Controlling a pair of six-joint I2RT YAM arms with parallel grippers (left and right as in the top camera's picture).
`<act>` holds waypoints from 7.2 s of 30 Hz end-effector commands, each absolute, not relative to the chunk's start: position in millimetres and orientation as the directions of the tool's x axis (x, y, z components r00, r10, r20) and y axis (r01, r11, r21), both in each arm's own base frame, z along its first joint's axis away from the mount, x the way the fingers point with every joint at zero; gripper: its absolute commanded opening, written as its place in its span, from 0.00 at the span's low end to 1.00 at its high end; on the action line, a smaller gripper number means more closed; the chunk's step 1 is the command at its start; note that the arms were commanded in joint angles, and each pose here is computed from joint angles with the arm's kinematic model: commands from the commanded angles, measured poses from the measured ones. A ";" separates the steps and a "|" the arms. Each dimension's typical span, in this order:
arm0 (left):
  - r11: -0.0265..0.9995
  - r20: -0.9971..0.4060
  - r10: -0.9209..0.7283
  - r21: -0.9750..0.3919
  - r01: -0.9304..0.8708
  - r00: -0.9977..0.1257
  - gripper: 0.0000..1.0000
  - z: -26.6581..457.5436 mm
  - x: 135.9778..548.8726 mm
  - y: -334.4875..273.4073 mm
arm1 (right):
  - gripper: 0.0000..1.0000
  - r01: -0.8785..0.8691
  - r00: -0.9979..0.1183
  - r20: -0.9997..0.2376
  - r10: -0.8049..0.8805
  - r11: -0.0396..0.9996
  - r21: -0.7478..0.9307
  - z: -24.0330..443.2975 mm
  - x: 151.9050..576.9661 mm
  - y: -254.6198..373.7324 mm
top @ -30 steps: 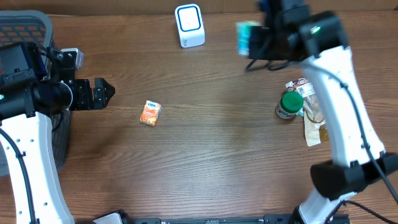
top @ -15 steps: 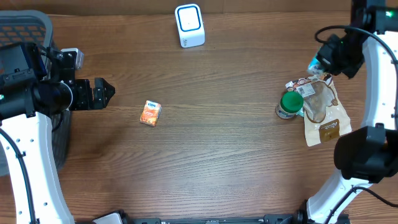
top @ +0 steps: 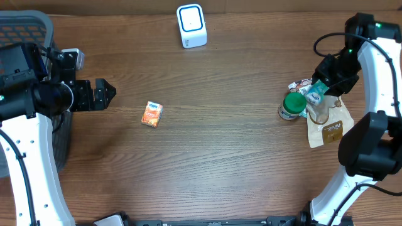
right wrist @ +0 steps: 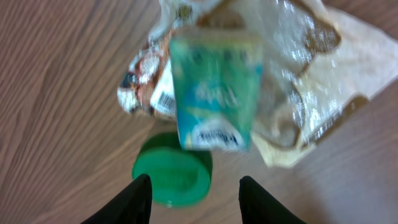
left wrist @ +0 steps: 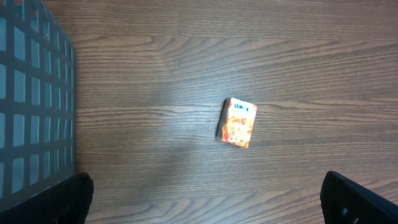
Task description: Scan the item barcode
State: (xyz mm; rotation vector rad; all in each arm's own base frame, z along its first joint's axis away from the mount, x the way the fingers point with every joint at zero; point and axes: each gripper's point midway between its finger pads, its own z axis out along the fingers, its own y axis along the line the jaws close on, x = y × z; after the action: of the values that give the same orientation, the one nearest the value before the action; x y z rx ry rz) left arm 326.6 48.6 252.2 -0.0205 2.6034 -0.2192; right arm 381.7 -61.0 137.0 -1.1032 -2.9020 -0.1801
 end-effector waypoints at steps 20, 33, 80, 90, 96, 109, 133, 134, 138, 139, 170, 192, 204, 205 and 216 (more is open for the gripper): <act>0.987 -0.497 -0.047 -0.155 0.035 -0.867 1.00 249.4 326.9 50.3 | 0.61 -0.042 -0.986 -0.154 0.056 0.823 0.567 194.9 414.6 244.2; 0.987 -0.497 -0.047 -0.155 0.035 -0.867 1.00 249.4 326.9 50.3 | 0.56 -0.170 -0.984 -0.152 -0.097 0.779 0.604 106.0 375.4 385.1; 0.987 -0.497 -0.047 -0.155 0.035 -0.867 1.00 249.4 326.9 50.3 | 0.54 -0.620 -0.783 -0.437 -0.442 0.611 0.492 37.7 332.2 488.0; 0.987 -0.497 -0.047 -0.155 0.035 -0.867 1.00 249.4 326.9 50.3 | 0.41 -0.391 -0.919 -0.181 -0.349 0.768 0.508 28.4 333.6 429.7; 0.987 -0.497 -0.047 -0.155 0.035 -0.867 1.00 249.4 326.9 50.3 | 0.40 -0.289 -0.957 -0.101 -0.273 0.840 0.460 41.3 347.7 383.8; 0.987 -0.497 -0.047 -0.155 0.035 -0.867 0.99 249.4 326.9 50.3 | 0.37 -0.245 -0.970 -0.083 -0.230 0.913 0.326 99.7 350.1 304.1; 0.987 -0.497 -0.047 -0.155 0.035 -0.867 1.00 249.5 327.0 50.3 | 0.34 -0.022 -1.000 -0.010 -0.019 0.813 0.581 27.7 361.6 269.6; 0.987 -0.497 -0.047 -0.155 0.035 -0.866 1.00 249.6 327.0 50.3 | 0.34 0.003 -1.000 0.002 0.003 0.823 0.567 23.3 361.5 266.9; 0.987 -0.497 -0.047 -0.155 0.035 -0.867 1.00 249.4 326.9 50.3 | 0.29 0.061 -0.998 0.026 0.056 0.841 0.537 13.0 362.7 261.7; 0.987 -0.497 -0.047 -0.155 0.035 -0.867 1.00 249.4 326.9 50.3 | 0.28 0.061 -0.998 0.026 0.056 0.842 0.537 11.7 362.9 261.7; 0.987 -0.497 -0.047 -0.155 0.035 -0.867 1.00 249.4 326.9 50.3 | 0.04 -0.008 -0.990 -0.135 0.043 0.934 0.358 69.7 367.1 244.8; 0.987 -0.497 -0.047 -0.155 0.035 -0.867 1.00 249.4 326.9 50.3 | 0.04 -0.058 -0.940 -0.244 -0.237 0.819 -0.571 45.1 353.9 180.8; 0.987 -0.497 -0.047 -0.155 0.035 -0.867 1.00 249.4 326.9 50.3 | 0.17 -0.326 -0.853 -0.171 -0.493 0.760 -0.562 39.8 323.4 242.6; 0.987 -0.497 -0.047 -0.155 0.035 -0.867 1.00 249.4 326.9 50.3 | 0.19 -0.338 -0.844 -0.175 -0.507 0.756 -0.561 39.8 319.7 248.7; 0.987 -0.497 -0.047 -0.155 0.035 -0.867 1.00 249.4 326.9 50.3 | 0.72 -0.407 -0.769 -0.194 -0.609 0.700 -0.586 43.7 300.8 280.4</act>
State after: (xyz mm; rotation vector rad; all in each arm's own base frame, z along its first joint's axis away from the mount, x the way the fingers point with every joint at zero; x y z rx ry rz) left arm 326.6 48.6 252.2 -0.0205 2.6034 -0.2192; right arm 294.7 282.3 38.7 1.0185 -3.2224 0.9258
